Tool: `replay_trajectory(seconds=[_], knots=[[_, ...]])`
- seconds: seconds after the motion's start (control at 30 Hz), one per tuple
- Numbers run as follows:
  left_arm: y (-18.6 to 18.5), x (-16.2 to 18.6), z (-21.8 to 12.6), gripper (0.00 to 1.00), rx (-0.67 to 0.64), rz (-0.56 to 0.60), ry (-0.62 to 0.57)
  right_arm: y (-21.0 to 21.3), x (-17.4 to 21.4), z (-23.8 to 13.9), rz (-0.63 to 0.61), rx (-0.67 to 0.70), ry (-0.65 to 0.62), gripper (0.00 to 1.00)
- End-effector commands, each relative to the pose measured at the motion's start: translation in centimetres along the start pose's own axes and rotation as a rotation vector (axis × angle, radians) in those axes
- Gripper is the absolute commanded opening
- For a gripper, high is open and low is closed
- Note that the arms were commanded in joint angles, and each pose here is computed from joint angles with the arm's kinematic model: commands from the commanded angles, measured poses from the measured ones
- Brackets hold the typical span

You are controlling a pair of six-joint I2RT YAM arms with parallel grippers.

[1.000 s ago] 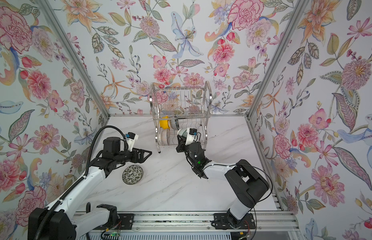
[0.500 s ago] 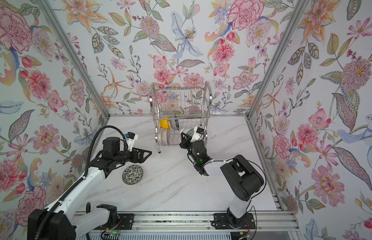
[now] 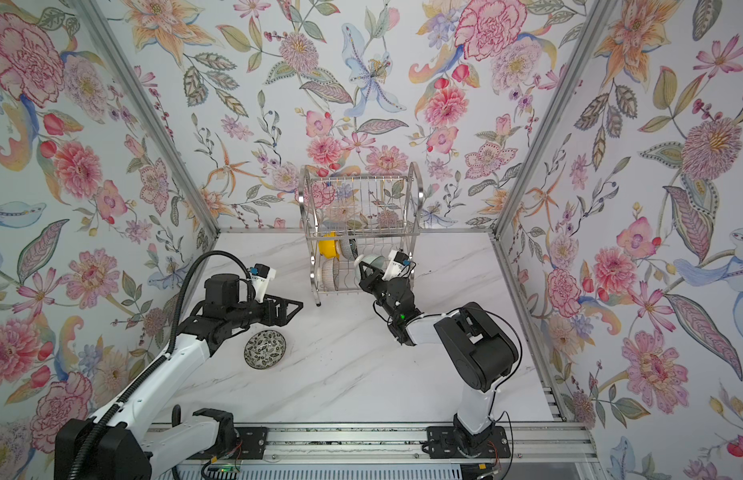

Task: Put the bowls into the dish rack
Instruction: 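Carry the pale green bowl into the rack beside the maroon-striped bowl, then lower the pale green bowl on edge between the rack wires with the right gripper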

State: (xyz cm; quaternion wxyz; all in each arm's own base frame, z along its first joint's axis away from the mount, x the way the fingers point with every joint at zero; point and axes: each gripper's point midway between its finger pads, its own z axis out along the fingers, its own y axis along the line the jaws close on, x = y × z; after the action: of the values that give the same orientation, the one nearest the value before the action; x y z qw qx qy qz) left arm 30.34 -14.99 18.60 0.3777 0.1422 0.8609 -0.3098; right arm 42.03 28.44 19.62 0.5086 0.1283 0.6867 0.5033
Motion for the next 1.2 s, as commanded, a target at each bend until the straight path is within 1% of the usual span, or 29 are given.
replay_trajectory(seconds=[0.0,0.27,0.5,0.53,0.57,0.73,0.93,1.17], knots=[[-0.5,0.3,0.1,0.99,0.021,0.029,0.002,3.4,-2.3,0.6,0.045,-0.141,-0.055,0.00],[-0.4,0.4,0.2,0.99,0.021,0.027,0.010,3.7,-2.0,1.4,0.088,-0.211,-0.004,0.00],[-0.3,0.6,0.3,0.99,0.020,0.025,0.017,4.3,-0.7,2.2,0.140,-0.278,0.063,0.00],[-0.3,0.6,0.3,0.99,0.020,0.025,0.017,4.5,-0.5,2.3,0.142,-0.290,0.078,0.00],[-0.3,0.6,0.3,0.99,0.020,0.026,0.017,3.7,-1.7,2.4,0.140,-0.284,0.063,0.00],[-0.3,0.7,0.4,0.99,0.022,0.023,0.025,3.7,-1.3,2.6,0.150,-0.319,0.112,0.00],[-0.2,0.8,0.5,0.99,0.022,0.021,0.032,4.0,-0.6,2.9,0.166,-0.373,0.201,0.00],[-0.2,1.0,0.7,0.99,0.024,0.019,0.039,3.8,-0.3,2.8,0.169,-0.393,0.257,0.00]])
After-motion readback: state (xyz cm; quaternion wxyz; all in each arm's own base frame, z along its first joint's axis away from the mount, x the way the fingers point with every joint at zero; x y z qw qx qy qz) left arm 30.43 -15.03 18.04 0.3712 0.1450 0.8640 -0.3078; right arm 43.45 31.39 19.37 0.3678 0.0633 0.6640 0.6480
